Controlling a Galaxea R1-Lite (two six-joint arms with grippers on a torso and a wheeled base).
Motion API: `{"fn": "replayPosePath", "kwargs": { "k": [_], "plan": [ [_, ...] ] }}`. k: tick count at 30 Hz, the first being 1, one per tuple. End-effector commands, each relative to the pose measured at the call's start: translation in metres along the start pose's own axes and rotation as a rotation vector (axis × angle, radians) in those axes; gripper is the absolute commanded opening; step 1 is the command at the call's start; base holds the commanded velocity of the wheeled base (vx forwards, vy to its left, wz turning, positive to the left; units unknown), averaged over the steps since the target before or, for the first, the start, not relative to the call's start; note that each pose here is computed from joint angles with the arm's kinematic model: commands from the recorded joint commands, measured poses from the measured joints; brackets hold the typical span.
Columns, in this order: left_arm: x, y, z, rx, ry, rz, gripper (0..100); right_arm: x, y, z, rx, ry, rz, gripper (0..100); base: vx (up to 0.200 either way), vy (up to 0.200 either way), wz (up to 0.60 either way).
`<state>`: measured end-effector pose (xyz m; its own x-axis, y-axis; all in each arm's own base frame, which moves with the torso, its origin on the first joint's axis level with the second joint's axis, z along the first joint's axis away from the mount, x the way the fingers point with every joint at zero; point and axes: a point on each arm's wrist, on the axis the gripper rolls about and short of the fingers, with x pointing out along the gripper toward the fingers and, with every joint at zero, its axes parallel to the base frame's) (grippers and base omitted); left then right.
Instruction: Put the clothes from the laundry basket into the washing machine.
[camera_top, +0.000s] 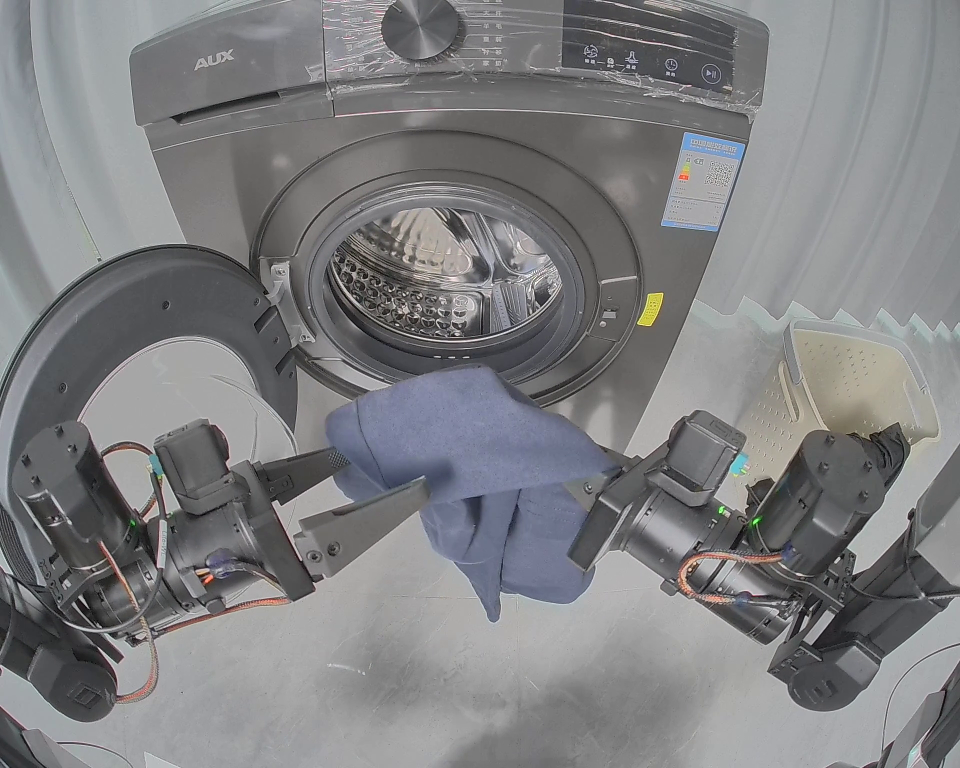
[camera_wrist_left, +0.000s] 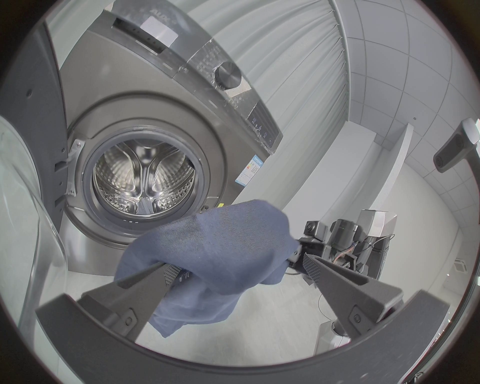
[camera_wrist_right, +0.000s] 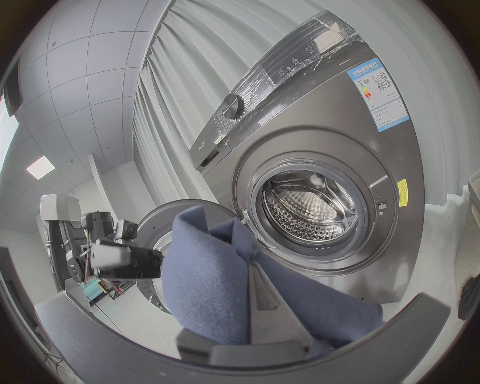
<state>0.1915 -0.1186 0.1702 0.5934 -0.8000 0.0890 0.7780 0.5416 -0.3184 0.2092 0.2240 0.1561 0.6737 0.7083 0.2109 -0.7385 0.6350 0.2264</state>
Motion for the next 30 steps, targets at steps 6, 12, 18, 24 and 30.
{"fn": "replayPosePath", "kwargs": {
  "k": [6, 12, 18, 24, 30],
  "plan": [
    [0.008, 0.014, -0.019, -0.023, 0.044, 0.033, 100, -0.005, 0.004, 0.026, -0.001, -0.087, 0.014, 0, 0.000, 0.000, 0.00],
    [0.015, 0.026, -0.037, -0.003, 0.043, 0.096, 100, -0.005, -0.001, 0.034, -0.006, -0.113, -0.001, 0, 0.000, 0.000, 0.00],
    [0.019, 0.039, -0.052, 0.040, 0.074, 0.162, 100, -0.006, -0.004, 0.037, -0.010, -0.122, -0.008, 0, 0.000, 0.000, 0.00],
    [0.015, 0.048, -0.053, 0.038, 0.083, 0.197, 100, -0.007, -0.002, 0.041, -0.011, -0.132, -0.003, 0, 0.000, 0.000, 0.00],
    [0.015, 0.052, -0.070, 0.041, 0.152, 0.211, 100, -0.007, 0.000, 0.043, -0.010, -0.142, 0.004, 0, 0.000, 0.000, 0.00]
  ]
}}
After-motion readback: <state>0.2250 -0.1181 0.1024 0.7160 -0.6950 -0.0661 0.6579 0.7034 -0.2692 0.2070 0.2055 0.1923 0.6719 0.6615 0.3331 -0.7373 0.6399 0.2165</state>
